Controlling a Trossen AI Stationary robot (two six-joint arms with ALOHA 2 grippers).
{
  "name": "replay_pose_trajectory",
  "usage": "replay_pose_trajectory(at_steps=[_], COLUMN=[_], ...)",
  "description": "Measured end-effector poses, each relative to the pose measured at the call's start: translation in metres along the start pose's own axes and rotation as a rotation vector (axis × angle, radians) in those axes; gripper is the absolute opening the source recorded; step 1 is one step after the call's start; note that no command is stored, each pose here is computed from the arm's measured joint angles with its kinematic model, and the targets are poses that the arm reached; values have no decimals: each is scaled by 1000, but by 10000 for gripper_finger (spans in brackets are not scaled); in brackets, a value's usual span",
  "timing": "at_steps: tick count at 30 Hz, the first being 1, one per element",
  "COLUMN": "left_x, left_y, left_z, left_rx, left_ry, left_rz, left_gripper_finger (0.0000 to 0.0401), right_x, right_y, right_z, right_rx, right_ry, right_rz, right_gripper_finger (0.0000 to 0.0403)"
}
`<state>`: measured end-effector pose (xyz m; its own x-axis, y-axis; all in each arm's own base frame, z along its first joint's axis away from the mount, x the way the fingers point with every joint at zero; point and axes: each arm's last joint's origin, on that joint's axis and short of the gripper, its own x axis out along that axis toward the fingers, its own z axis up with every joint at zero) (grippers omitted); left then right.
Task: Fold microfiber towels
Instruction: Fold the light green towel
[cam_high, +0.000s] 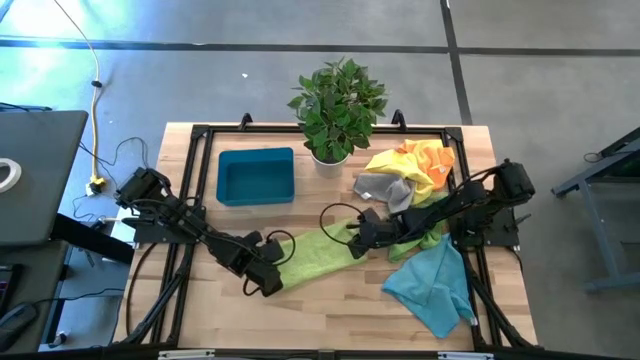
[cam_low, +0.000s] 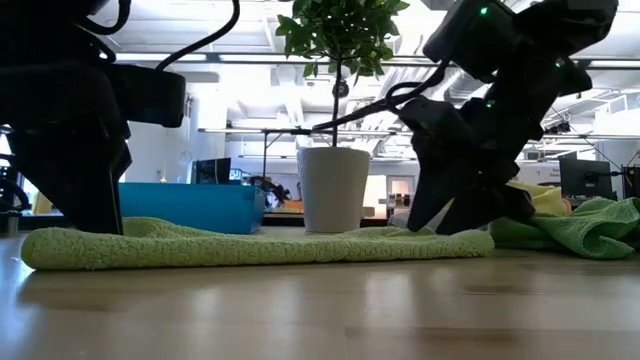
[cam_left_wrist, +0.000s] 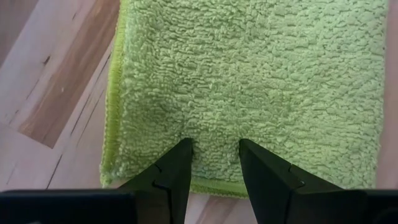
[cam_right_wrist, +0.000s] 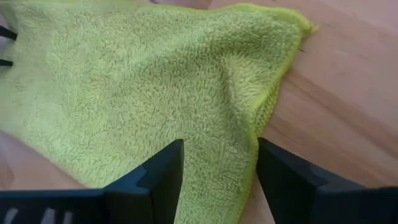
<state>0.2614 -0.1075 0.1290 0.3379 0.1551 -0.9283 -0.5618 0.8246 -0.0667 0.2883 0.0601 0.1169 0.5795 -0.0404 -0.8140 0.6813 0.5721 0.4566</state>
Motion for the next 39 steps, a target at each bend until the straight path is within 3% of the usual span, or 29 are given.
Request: replay_pose_trajectory(at_steps=[9,26,36,39], left_x=[0,-5,-38,-52], left_y=[-2,-12,-45,-53], left_z=[1,10,37,46], left_rx=[-25,-215,-272,-221], left_ry=[-10,-52,-113,-147], left_rz=[-21,-65,-209,-239], left_gripper_finger=[126,126,126,126], right_x=[4,5,-15,-21], right_y=[3,-1,-2,-3], right_z=[-4,-4,-2,-1], right_rx=[-25,-70,-125,-122], right_ry=[-27,-41,-5,44], right_rz=[-21,-70,-88,-189], right_gripper_finger=[177,7,2,1])
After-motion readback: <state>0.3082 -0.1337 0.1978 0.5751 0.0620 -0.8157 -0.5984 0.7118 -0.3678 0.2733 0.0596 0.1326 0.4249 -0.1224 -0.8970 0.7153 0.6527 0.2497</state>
